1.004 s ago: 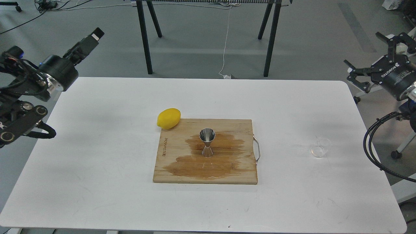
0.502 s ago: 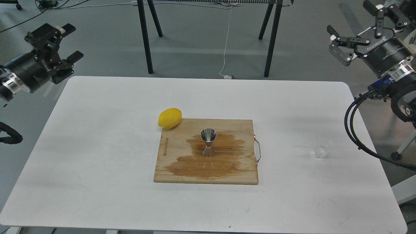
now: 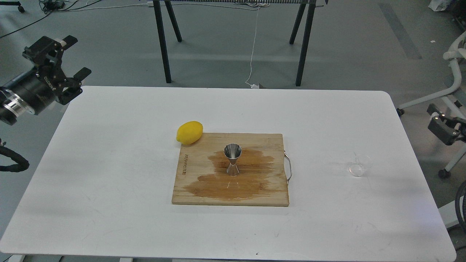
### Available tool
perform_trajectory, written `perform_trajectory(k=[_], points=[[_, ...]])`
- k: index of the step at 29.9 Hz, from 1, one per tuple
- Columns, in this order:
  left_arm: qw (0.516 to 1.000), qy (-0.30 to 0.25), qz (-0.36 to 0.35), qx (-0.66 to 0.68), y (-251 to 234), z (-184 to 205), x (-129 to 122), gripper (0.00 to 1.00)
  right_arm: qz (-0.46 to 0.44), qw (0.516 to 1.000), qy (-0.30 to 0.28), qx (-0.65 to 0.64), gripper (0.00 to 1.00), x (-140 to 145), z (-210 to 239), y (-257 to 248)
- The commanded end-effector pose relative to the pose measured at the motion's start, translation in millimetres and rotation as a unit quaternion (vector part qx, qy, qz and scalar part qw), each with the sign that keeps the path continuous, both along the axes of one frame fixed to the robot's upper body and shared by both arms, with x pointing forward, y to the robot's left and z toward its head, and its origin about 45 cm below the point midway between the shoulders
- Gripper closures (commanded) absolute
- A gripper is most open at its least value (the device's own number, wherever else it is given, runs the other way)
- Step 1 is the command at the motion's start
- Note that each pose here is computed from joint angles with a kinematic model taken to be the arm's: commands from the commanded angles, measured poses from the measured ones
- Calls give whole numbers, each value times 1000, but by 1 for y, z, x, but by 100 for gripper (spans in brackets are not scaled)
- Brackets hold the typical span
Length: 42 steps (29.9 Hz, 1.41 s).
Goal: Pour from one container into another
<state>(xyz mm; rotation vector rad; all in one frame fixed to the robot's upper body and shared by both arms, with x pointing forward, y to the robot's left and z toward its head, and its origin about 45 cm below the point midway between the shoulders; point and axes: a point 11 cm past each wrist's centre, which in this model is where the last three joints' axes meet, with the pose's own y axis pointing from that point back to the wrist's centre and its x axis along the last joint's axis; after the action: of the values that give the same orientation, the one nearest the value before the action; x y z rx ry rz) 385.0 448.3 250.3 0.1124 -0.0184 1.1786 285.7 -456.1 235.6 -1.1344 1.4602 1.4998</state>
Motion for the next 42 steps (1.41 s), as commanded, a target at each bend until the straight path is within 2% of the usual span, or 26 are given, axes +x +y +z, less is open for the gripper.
perform_trajectory(k=[1,6,18,23,35,42], points=[[1000,4,-3,-3,-4,-5,-1,1,-2,997,79,2,3,-26,-22,8],[1000,10,-2,-3,-3,-10,-4,1,-8,988,156,6,3,-44,-54,14],[1000,16,-5,-8,-7,-17,-5,1,19,977,212,-3,3,-49,-113,60],[1000,24,-2,-8,-6,-24,-10,1,11,976,217,-10,3,-42,-122,58],[1000,29,0,-9,-4,-28,-13,1,41,972,232,-29,3,0,-144,85],[999,35,2,-10,-3,-33,-16,1,41,971,234,-22,3,7,-156,99]])
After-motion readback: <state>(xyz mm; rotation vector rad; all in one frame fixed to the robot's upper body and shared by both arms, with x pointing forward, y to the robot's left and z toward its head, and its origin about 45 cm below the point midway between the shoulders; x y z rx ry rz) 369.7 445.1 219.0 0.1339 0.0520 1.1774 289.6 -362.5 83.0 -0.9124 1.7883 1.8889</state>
